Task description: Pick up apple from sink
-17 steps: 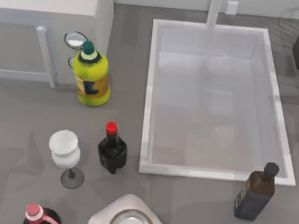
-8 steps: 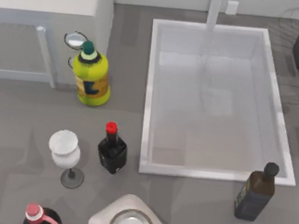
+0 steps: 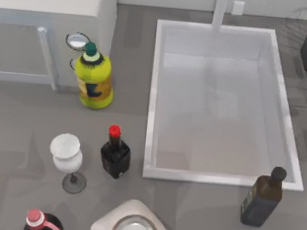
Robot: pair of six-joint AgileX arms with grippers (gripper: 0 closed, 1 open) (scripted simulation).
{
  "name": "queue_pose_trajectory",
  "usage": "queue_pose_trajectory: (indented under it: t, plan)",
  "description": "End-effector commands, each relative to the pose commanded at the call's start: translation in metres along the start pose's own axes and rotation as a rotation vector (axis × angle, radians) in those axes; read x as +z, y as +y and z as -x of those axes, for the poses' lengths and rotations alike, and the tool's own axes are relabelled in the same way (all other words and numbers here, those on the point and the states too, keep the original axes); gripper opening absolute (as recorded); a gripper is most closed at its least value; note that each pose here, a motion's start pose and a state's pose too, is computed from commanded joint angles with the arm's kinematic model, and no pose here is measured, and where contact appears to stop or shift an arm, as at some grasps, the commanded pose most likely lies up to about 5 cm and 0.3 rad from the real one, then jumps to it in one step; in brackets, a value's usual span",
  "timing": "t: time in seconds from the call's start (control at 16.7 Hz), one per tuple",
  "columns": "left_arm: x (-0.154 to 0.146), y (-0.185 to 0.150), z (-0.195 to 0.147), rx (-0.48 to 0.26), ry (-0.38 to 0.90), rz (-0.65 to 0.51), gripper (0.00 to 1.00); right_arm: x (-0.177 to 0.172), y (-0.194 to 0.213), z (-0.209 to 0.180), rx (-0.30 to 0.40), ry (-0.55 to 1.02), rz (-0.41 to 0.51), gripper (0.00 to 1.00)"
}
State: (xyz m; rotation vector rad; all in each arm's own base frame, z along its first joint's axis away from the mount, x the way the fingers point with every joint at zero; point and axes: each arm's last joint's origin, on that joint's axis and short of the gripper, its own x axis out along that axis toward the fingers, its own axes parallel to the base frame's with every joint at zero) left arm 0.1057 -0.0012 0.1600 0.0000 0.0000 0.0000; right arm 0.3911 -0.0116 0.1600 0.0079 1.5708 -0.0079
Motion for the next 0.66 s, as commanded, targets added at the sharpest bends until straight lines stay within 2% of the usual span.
queue_pose_trajectory:
  t: [0.3,0.66]
  plan:
    - [0.0000,0.0000,0.0000,0.000,0.000,0.000,1.00,0.0000,0.0000,0.0000,0.000,0.000,0.000,0.98]
    - [0.0000,0.0000,0.0000,0.000,0.000,0.000,1.00,0.0000,0.0000,0.0000,0.000,0.000,0.000,1.00]
